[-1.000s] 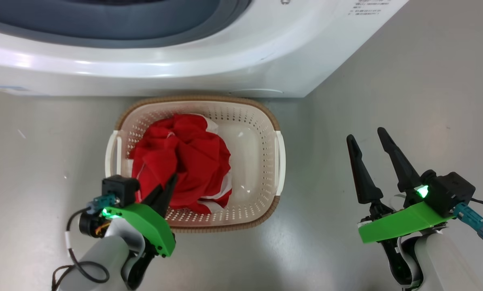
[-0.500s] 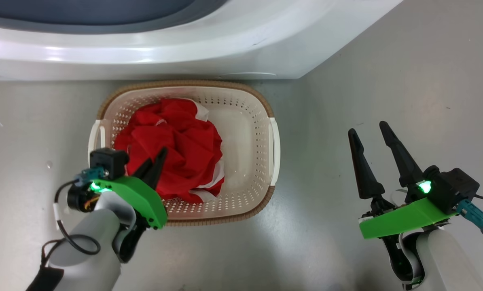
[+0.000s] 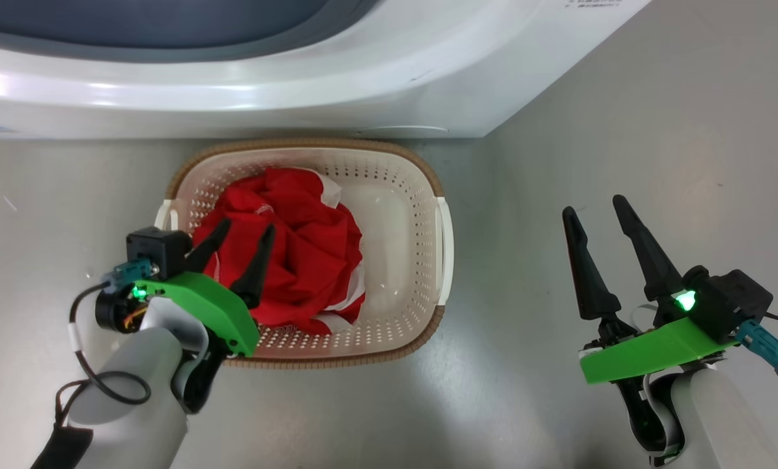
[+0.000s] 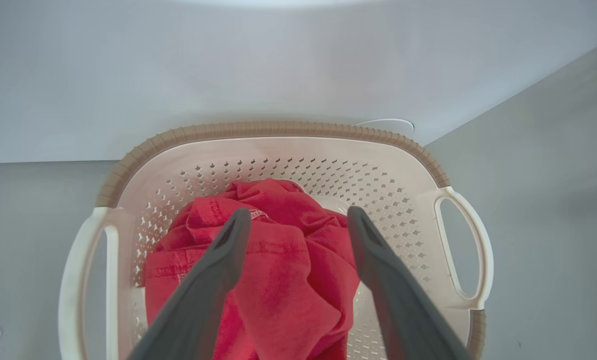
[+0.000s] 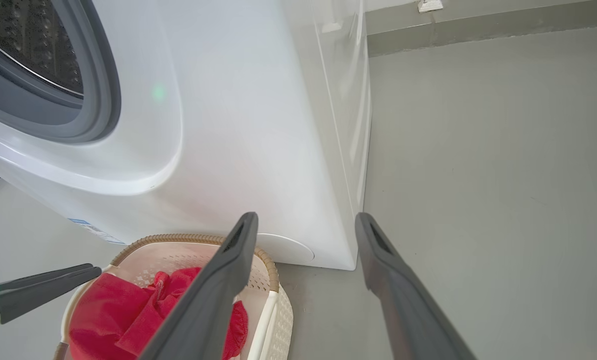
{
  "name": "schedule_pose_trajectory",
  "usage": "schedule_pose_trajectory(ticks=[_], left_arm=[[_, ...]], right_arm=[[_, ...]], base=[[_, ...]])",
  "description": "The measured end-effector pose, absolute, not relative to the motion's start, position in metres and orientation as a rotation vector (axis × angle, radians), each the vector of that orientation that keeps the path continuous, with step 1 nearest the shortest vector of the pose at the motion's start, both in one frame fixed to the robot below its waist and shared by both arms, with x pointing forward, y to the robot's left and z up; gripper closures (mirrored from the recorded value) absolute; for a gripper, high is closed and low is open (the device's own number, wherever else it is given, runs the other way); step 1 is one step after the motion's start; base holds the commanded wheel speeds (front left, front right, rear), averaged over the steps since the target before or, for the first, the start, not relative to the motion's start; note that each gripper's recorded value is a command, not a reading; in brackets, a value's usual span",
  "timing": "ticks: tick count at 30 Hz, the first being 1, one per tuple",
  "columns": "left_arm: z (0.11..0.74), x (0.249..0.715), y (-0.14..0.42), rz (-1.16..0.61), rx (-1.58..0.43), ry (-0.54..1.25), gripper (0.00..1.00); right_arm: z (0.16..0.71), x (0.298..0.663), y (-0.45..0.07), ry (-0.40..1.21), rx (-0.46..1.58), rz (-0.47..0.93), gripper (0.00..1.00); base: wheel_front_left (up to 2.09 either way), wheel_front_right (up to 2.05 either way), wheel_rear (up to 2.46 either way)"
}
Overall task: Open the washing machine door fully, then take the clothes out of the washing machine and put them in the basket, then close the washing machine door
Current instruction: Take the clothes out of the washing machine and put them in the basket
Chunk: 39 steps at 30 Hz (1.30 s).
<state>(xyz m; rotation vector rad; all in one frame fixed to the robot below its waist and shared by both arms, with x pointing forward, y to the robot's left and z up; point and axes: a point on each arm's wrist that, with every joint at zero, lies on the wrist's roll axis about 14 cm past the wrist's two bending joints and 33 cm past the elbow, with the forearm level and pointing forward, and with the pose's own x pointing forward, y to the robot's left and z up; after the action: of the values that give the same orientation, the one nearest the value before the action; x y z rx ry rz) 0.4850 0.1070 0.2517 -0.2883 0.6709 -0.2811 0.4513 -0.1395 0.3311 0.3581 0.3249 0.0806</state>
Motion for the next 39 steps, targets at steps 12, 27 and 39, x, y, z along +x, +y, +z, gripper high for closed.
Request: schedule_pose_trajectory(ticks=[12, 27, 39], left_arm=[[0.29, 0.491, 0.122, -0.239, -0.295, 0.563, 0.0], [0.368, 0.467, 0.154, -0.161, -0.266, 0.344, 0.0], [0.423, 0.427, 0.175, -0.106, -0.245, 0.182, 0.0]], right_arm=[[0.357, 0.452, -0.139, 0.272, 0.352, 0.091, 0.0], [0.399, 0.421, -0.146, 0.209, 0.335, 0.084, 0.0], [0.424, 0.384, -0.153, 0.168, 0.324, 0.07, 0.0]], base=[[0.0, 0.0, 0.0], [0.0, 0.0, 0.0], [0.0, 0.0, 0.0]])
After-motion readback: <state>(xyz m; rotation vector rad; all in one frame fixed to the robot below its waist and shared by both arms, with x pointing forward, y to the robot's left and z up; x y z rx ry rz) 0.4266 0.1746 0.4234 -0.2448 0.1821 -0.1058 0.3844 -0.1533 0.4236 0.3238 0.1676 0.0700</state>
